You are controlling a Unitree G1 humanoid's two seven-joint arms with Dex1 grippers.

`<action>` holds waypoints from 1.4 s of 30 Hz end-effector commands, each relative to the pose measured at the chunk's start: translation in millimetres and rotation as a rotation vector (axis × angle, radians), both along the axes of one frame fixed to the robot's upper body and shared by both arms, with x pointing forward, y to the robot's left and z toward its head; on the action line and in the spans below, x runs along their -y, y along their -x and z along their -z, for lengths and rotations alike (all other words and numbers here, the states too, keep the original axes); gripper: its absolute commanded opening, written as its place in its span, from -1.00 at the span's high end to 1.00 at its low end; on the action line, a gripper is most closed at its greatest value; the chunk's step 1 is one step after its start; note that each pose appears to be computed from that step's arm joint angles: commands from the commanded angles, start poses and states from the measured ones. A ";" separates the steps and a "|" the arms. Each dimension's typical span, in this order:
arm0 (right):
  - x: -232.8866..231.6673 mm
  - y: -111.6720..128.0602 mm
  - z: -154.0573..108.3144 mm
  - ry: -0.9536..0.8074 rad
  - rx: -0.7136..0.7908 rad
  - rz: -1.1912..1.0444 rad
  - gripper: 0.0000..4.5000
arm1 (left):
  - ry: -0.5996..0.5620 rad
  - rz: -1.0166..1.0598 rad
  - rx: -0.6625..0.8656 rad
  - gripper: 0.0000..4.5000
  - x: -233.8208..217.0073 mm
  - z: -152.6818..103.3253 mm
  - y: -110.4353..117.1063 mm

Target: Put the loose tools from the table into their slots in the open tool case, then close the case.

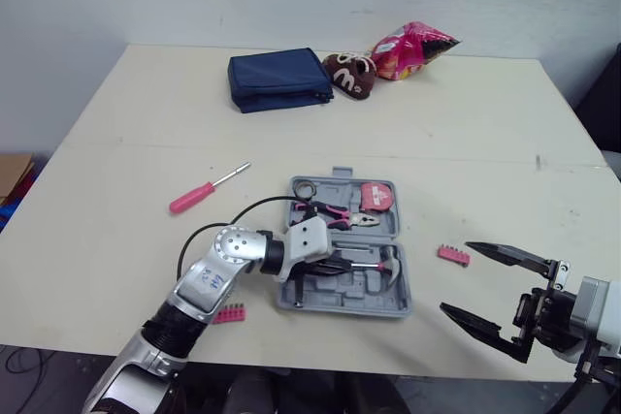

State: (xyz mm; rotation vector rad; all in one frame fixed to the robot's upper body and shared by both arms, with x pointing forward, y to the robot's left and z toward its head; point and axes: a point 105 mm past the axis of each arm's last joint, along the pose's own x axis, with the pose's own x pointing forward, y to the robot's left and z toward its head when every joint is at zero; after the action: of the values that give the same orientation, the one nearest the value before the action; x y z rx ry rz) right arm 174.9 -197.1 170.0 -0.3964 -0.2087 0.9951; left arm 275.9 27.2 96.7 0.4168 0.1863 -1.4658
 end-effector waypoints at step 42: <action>-4.9 -1.0 -9.9 -0.019 0.056 0.038 -1.00 | -0.353 0.007 -0.163 0.98 -3.5 69.3 4.7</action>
State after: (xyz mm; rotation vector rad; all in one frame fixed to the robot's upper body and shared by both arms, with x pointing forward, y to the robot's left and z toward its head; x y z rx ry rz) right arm 178.1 -196.2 173.9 -0.3981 -0.2294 0.9387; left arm 279.6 11.5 73.3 0.6147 0.3906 -1.5041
